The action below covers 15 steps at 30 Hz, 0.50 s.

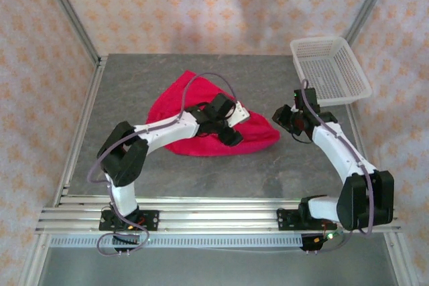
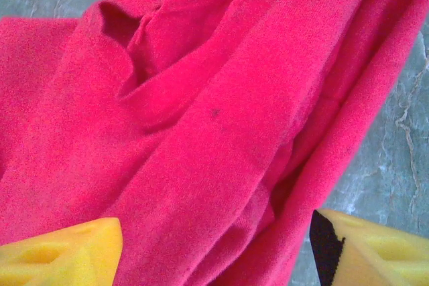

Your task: Fold the inside-out t-shirt

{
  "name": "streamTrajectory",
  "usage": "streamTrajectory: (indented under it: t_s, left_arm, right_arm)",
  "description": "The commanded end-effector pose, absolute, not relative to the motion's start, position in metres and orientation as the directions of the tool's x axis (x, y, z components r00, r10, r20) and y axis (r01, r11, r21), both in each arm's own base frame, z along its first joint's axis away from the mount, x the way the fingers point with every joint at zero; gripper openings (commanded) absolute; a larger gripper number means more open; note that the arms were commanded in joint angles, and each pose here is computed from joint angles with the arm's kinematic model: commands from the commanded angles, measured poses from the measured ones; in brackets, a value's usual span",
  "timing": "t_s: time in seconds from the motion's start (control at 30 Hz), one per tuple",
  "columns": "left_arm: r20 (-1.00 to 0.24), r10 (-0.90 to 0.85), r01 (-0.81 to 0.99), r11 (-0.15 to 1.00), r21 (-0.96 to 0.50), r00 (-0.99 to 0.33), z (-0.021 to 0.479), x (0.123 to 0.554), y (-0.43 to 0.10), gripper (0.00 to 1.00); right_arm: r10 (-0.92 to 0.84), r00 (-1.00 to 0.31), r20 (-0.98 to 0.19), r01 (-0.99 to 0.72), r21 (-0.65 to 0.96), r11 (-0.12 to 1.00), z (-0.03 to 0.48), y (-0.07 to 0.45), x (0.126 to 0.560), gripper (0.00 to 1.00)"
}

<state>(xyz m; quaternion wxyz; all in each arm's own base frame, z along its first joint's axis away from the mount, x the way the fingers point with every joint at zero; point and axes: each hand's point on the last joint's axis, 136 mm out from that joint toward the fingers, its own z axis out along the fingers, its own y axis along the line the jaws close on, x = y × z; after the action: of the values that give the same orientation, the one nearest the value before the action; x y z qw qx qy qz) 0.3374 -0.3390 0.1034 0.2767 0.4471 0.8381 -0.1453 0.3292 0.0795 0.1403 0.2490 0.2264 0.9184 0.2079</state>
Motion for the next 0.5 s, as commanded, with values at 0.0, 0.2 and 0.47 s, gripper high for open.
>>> streamTrajectory:
  t_s: [0.0,0.2,0.47]
  left_arm:
    - [-0.545,0.729,0.861,0.508,0.024,-0.415,0.093,0.338,-0.342,0.73]
    - [-0.463,0.765,0.859,0.512,0.016,-0.448,0.075,0.348,-0.339,0.0]
    - [-0.548,0.65,0.792,0.609,-0.04,-0.527,0.133,0.372,-0.337,0.0]
  right_arm:
    - [0.506,-0.787,-0.352,0.302,0.496,0.814,0.145,0.081,0.317,0.35]
    - [0.486,-0.798,-0.356,0.265,0.516,0.814,0.156,0.094,0.31,0.34]
    - [0.468,-0.812,-0.347,0.195,0.596,0.779,0.158,0.147,0.304,0.14]
